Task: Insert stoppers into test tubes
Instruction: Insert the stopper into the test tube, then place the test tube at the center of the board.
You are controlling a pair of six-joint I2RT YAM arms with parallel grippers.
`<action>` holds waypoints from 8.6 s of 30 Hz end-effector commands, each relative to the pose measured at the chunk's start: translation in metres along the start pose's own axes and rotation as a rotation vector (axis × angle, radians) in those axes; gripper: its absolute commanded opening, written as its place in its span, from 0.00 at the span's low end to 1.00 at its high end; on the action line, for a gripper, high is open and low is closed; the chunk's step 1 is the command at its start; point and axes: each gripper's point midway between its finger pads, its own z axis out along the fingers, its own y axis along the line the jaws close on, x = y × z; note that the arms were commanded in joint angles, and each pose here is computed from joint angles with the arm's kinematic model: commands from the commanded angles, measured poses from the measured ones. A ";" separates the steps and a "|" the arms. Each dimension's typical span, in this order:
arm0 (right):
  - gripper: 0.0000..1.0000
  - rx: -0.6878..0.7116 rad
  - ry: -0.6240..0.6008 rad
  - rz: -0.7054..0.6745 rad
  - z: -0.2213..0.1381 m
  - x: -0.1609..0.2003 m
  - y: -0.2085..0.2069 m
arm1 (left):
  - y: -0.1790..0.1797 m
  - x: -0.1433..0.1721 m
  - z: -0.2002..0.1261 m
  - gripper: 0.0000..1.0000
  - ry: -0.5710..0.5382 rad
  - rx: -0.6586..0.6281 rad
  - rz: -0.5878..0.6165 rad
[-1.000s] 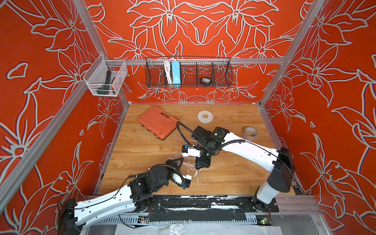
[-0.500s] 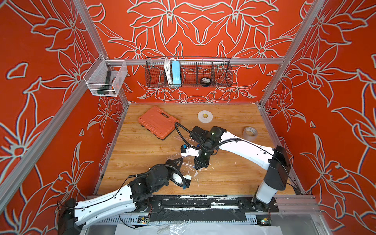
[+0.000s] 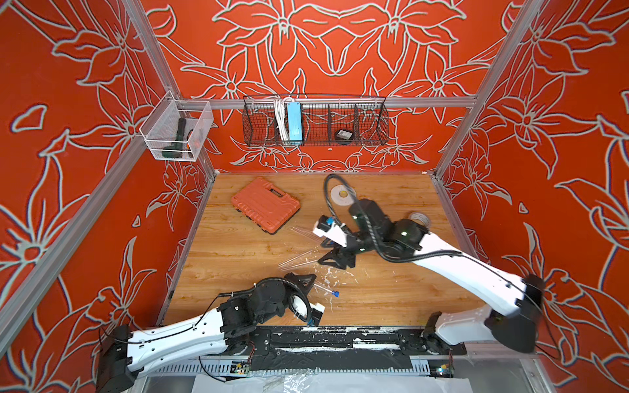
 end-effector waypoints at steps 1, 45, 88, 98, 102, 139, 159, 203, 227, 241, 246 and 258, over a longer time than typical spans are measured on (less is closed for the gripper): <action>0.60 0.144 -0.078 0.200 -0.030 0.004 -0.021 | 0.023 -0.010 -0.005 0.00 -0.045 -0.048 -0.220; 0.57 -0.348 -0.353 0.875 -0.071 -0.018 0.014 | 0.102 -0.032 -0.014 0.00 -0.457 -0.164 -0.999; 0.31 -0.416 -0.250 0.888 -0.023 -0.008 0.026 | 0.122 -0.041 -0.030 0.00 -0.570 -0.219 -1.013; 0.30 -0.393 -0.196 0.924 -0.003 0.014 0.021 | 0.138 -0.044 -0.038 0.00 -0.616 -0.265 -1.019; 0.30 -0.383 -0.182 0.936 0.003 0.022 0.019 | 0.143 -0.044 -0.040 0.00 -0.626 -0.282 -1.026; 0.25 -0.354 -0.113 0.967 0.030 0.056 0.017 | 0.193 -0.052 -0.073 0.00 -0.759 -0.409 -1.044; 0.26 -0.406 -0.175 1.005 0.029 0.048 0.011 | 0.197 -0.055 -0.092 0.00 -0.831 -0.458 -1.017; 0.41 -0.422 -0.308 0.881 -0.025 -0.006 0.015 | 0.147 -0.036 -0.029 0.00 -0.484 -0.255 -0.946; 0.56 0.426 -0.151 0.864 -0.096 0.101 -0.072 | 0.038 0.043 0.045 0.00 0.288 0.202 -0.982; 0.57 0.410 -0.176 0.796 -0.098 0.099 -0.068 | 0.008 0.143 0.040 0.00 0.528 0.294 -1.074; 0.57 0.358 -0.191 0.755 -0.099 0.089 -0.060 | -0.012 0.181 0.028 0.00 0.608 0.298 -1.068; 0.57 0.262 -0.243 0.712 -0.100 0.085 -0.038 | -0.055 0.215 0.024 0.00 0.744 0.502 -0.930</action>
